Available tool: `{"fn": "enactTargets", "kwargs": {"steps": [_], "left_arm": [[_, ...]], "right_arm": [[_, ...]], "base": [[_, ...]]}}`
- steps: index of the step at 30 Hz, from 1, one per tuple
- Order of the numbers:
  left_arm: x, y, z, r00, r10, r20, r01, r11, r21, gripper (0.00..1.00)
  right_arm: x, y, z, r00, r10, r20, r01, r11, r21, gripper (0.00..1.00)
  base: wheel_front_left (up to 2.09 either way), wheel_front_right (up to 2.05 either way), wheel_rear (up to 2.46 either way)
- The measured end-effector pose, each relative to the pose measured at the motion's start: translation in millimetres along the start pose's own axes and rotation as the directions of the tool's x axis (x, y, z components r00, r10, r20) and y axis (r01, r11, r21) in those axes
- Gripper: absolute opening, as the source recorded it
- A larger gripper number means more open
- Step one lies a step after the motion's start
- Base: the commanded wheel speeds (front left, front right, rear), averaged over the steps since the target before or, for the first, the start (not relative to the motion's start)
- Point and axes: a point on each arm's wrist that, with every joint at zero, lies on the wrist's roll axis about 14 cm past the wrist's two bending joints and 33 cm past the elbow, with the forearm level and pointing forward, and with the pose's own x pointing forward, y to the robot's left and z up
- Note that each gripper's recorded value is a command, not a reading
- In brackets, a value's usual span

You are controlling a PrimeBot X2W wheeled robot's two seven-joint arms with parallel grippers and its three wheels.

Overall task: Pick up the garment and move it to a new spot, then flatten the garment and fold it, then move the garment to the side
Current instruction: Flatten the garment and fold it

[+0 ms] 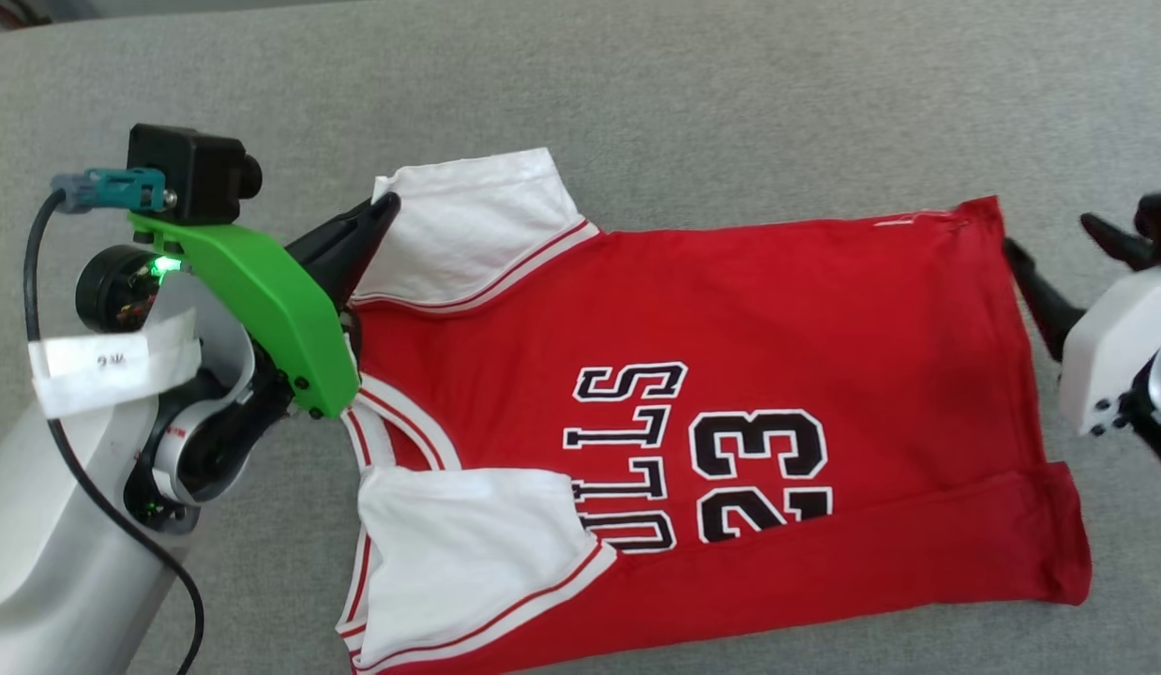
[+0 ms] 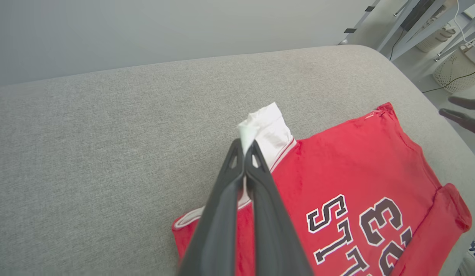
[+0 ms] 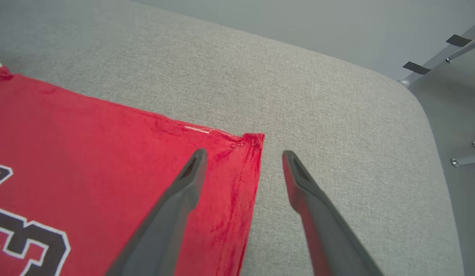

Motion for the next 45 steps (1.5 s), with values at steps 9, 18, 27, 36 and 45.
{"fn": "enactTargets", "kwargs": {"steps": [9,18,27,36,45], "left_arm": [[-14,3,-9,0.999,0.026,0.024,-0.025,0.999,-0.026,0.00],[-19,13,-21,0.998,0.060,0.017,-0.060,0.998,-0.034,0.00],[-21,21,-29,0.997,0.079,0.004,-0.079,0.996,-0.040,0.00],[-27,20,-23,0.996,0.089,0.025,-0.089,0.996,-0.030,0.00],[-44,15,-18,0.993,0.108,0.052,-0.106,0.994,-0.036,0.00]], "right_arm": [[53,-16,-24,0.976,0.001,-0.216,-0.001,1.000,0.004,1.00],[91,-10,-62,0.934,0.012,-0.358,-0.017,1.000,-0.011,1.00],[103,-1,-76,0.918,0.030,-0.395,-0.037,0.999,-0.010,0.00],[99,-1,-62,0.943,0.027,-0.332,-0.029,1.000,-0.001,0.00],[76,-6,-34,0.975,0.019,-0.223,-0.017,1.000,0.013,0.00]], "base": [[0.00,0.00,0.00],[0.00,0.00,0.00],[0.00,0.00,0.00],[0.00,0.00,0.00],[0.00,0.00,0.00]]}}
